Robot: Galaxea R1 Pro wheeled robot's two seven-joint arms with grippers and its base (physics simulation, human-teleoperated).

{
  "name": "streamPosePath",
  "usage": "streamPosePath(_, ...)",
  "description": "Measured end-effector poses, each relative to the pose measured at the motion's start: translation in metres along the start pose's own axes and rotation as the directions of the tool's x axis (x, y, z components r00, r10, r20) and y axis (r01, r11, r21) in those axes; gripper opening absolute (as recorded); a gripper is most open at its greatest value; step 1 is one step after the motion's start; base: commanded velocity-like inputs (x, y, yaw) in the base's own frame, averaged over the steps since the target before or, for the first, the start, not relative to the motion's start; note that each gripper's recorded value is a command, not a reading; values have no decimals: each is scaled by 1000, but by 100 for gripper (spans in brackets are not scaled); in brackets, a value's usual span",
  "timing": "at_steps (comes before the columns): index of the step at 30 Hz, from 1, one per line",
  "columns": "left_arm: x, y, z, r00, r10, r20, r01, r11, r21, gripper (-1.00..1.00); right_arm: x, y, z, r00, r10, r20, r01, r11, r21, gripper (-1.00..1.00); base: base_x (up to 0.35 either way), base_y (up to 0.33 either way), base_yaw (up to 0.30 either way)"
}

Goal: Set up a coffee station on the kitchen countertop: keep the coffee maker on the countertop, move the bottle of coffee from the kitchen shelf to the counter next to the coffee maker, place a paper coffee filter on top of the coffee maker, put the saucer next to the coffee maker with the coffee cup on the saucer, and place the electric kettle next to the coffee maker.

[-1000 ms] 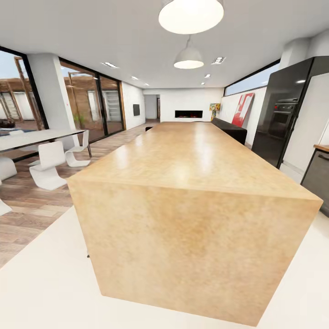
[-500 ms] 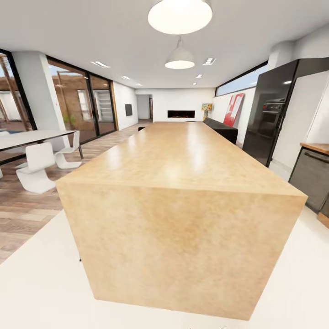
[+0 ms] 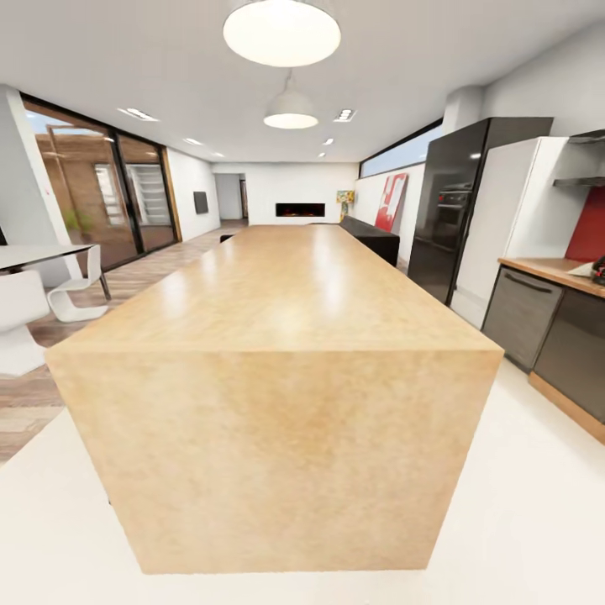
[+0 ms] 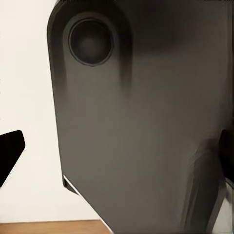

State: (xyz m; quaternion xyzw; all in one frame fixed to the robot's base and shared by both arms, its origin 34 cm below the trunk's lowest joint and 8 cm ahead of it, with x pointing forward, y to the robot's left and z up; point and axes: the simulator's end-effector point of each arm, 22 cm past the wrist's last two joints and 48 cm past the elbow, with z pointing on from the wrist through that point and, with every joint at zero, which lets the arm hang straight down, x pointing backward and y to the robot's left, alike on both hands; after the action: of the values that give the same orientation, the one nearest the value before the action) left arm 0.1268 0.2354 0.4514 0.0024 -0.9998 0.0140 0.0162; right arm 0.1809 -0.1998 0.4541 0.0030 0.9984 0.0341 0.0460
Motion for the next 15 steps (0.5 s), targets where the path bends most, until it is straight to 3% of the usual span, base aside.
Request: streamPosePath(15, 3, -1, -24, 1000, -1, -8, 1, 1000, 0, 100, -1, 2, -24, 1000, 0, -3, 0, 1000, 0, 100, 0, 0, -262)
